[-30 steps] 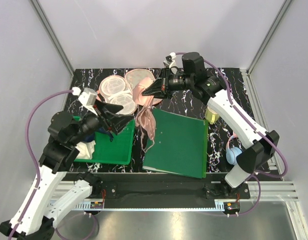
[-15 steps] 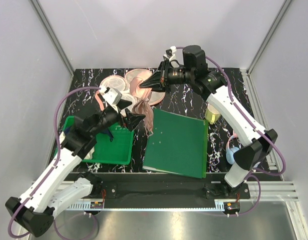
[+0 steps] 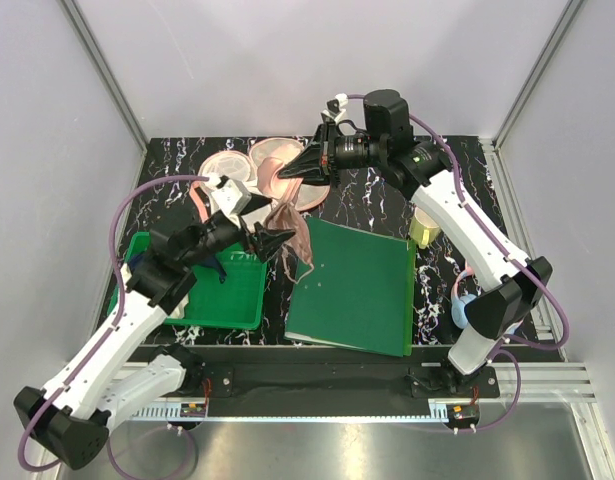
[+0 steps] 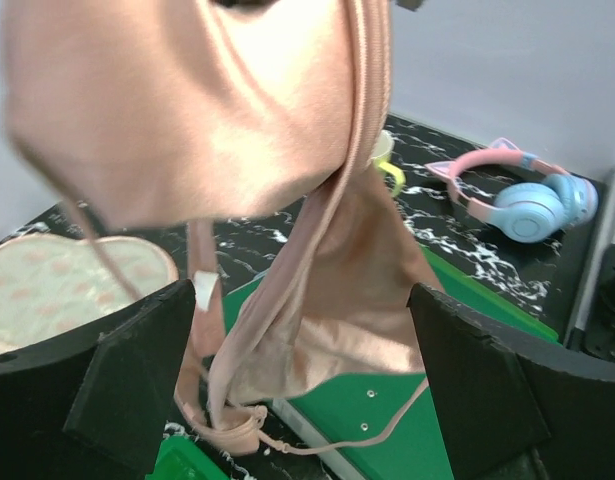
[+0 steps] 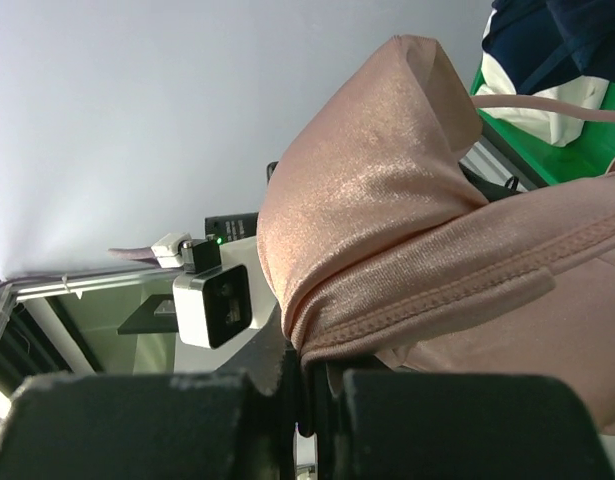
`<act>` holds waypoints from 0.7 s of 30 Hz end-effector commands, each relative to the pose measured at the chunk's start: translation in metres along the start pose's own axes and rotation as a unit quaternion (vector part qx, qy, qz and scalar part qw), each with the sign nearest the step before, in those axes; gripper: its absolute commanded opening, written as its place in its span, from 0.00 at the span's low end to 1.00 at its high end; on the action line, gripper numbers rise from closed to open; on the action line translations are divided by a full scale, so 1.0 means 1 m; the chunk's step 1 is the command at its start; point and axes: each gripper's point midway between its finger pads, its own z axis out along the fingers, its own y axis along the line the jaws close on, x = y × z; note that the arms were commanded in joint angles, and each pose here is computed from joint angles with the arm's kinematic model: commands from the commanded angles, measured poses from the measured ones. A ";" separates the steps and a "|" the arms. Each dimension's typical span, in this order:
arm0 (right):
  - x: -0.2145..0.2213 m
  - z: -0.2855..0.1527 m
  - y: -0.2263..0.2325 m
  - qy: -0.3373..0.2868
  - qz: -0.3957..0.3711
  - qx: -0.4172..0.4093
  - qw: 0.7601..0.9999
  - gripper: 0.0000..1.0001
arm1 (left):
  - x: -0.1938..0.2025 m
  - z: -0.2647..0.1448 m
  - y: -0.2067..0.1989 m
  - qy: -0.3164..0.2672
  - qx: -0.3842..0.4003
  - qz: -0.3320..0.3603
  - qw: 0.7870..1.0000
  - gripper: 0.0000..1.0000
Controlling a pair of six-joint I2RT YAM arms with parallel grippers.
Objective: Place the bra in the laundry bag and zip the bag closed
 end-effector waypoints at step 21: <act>-0.009 -0.013 -0.102 -0.004 -0.183 0.092 0.979 0.82 | -0.026 -0.060 -0.039 0.215 -0.003 -0.180 0.960 0.00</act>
